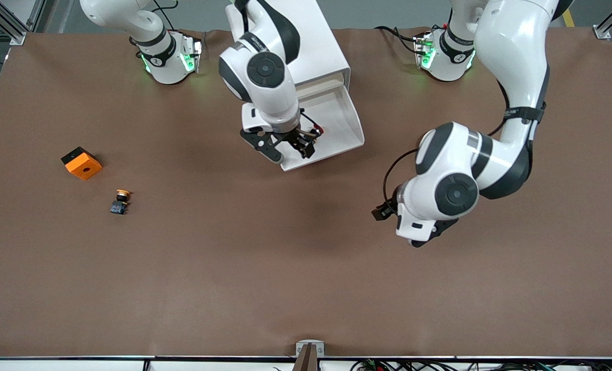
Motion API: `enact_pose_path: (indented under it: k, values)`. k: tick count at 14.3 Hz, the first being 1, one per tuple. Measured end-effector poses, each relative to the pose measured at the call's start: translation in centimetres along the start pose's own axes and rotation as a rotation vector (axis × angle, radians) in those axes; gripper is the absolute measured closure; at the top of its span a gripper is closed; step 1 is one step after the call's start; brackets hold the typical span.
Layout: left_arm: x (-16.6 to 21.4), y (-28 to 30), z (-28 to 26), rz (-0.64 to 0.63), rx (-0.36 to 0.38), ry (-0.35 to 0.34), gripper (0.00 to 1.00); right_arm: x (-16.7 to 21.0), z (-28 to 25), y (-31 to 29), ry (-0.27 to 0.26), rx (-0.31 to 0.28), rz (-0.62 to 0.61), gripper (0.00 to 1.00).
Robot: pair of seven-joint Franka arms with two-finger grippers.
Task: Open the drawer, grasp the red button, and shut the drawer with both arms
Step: 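Grasp the red button with the right gripper and lift it out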
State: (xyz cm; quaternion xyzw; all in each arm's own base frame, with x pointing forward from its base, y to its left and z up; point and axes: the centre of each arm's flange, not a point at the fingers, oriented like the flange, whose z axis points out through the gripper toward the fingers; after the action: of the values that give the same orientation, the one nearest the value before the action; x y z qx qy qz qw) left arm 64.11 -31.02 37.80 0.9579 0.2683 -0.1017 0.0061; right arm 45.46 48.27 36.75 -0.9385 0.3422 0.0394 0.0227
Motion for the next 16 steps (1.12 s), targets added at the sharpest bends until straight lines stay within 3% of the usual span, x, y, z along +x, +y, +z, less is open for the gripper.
enact_pose_path:
  k: [6, 13, 15, 16]
  values:
    - [-1.2, 2.0, -0.9, 0.038, -0.091, 0.063, 0.0, -1.5, 1.2, -0.8, 0.002, -0.005, 0.013, 0.0]
    - [-3.1, 3.3, 0.0, 0.085, -0.075, 0.089, 0.0, -3.9, 3.6, -0.8, 0.002, -0.041, -0.02, 0.0]
    - [-3.7, 3.6, 0.4, 0.095, -0.068, 0.089, 0.0, -4.3, 4.0, -0.8, 0.002, -0.047, -0.027, 0.16]
    - [-3.9, 3.6, 0.6, 0.098, -0.066, 0.088, 0.0, -4.4, 4.2, -0.8, 0.003, -0.049, -0.028, 0.3]
